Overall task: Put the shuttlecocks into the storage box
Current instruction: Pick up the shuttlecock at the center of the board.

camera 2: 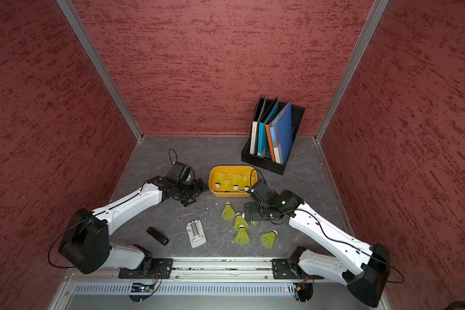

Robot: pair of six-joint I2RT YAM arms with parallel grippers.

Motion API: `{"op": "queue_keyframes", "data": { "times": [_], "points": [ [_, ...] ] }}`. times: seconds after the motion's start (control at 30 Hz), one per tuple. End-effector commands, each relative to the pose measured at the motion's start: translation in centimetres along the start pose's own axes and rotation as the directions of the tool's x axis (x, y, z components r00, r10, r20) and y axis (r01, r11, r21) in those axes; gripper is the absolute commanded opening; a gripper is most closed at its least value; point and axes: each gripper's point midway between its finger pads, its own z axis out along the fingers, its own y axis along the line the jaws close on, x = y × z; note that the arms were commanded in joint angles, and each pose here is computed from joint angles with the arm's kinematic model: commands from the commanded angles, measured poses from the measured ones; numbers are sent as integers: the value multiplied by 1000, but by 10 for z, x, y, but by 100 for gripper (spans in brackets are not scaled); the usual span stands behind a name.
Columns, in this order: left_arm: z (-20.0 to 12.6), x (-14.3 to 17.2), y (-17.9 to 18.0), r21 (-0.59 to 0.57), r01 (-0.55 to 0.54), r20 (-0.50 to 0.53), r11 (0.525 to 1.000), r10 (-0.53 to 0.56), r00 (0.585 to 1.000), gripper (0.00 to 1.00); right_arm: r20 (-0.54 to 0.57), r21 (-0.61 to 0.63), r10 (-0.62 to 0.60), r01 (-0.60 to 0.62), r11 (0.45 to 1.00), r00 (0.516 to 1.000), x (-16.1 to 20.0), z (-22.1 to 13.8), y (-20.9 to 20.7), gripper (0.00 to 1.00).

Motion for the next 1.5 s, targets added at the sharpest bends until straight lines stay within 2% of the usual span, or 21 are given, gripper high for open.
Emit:
{"op": "queue_keyframes", "data": {
  "times": [0.0,0.07,0.13,0.33,0.47,0.5,0.6,0.77,0.87,1.03,1.2,1.33,1.47],
  "points": [
    [8,-18,-14,59,255,69,965,-258,964,88,145,-141,-74,94,985,987,-32,-14,34,98],
    [9,-23,-13,64,311,106,948,-316,943,87,226,-227,-106,158,961,968,-50,-17,51,98],
    [9,-26,-14,72,347,135,935,-353,926,87,257,-312,-98,179,933,961,-67,-15,62,98],
    [19,-29,-11,94,461,167,882,-471,866,86,179,-475,-45,127,871,983,-117,7,87,98],
    [21,-33,-4,100,515,217,851,-524,824,85,137,-501,1,68,863,991,-143,20,91,98],
    [23,-34,-1,106,532,227,840,-541,810,85,101,-491,17,35,870,995,-147,34,89,98],
    [32,-34,8,107,587,230,802,-594,770,83,98,-483,46,7,876,994,-157,37,87,98],
    [36,-41,17,109,600,282,793,-603,746,83,104,-484,52,5,875,993,-163,34,89,98],
    [37,-50,17,112,580,304,807,-584,753,83,102,-482,52,4,876,993,-161,34,88,98],
    [31,-68,25,40,509,372,860,-486,791,85,96,-488,59,-5,873,994,-157,34,87,98],
    [32,-84,38,0,486,372,874,-451,812,85,96,-489,59,-5,872,994,-156,33,86,98],
    [25,-102,31,3,430,384,903,-398,833,86,93,-488,58,-5,873,994,-156,35,87,99],
    [32,-114,14,-1,343,339,939,-322,884,86,86,-490,57,-8,872,995,-157,37,88,98]
  ]
}}
